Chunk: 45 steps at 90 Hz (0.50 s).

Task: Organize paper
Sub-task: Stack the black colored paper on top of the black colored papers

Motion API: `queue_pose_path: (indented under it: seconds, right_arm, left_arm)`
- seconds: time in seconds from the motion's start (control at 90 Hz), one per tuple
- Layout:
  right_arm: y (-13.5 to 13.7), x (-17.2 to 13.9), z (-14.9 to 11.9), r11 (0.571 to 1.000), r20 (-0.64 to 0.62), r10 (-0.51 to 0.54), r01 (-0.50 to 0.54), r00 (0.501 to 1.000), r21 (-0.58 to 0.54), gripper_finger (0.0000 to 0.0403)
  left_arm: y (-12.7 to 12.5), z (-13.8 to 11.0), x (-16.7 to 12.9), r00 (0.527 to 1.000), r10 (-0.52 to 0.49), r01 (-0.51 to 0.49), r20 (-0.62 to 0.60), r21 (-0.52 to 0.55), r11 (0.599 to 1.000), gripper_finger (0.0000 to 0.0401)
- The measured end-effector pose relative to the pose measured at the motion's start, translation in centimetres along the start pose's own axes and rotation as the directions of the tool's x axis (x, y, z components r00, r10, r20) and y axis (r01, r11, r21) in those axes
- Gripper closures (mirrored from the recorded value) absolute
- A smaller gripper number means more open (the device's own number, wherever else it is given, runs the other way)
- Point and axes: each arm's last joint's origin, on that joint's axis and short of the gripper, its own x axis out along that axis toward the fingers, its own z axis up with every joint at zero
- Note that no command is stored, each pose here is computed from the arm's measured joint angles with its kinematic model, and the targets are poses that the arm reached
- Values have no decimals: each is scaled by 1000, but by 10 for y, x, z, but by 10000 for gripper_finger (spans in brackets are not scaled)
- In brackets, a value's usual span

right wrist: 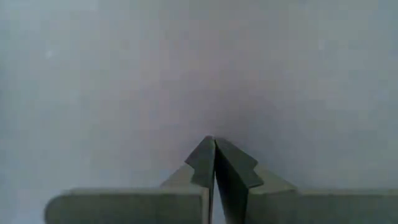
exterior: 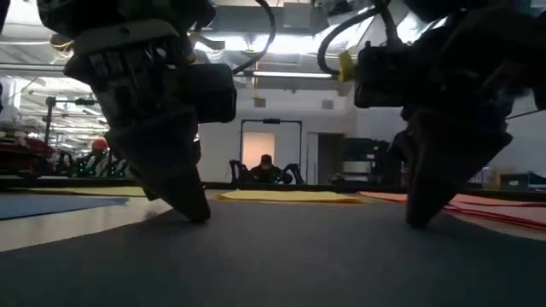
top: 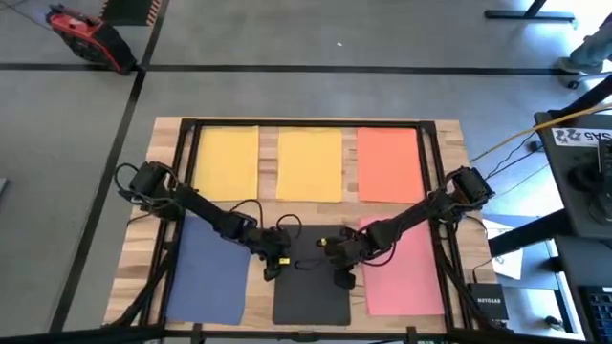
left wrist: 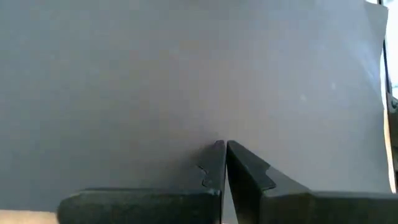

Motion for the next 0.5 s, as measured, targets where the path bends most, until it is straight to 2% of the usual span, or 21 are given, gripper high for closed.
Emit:
queue_pose_path:
  seconds: [0.5]
  right_arm:
    - [-5,0,2,1000,-1,-25,25,1000,5,403]
  left_arm:
    - [11,6,-2,1000,28,-28,-8,4,1000,401]
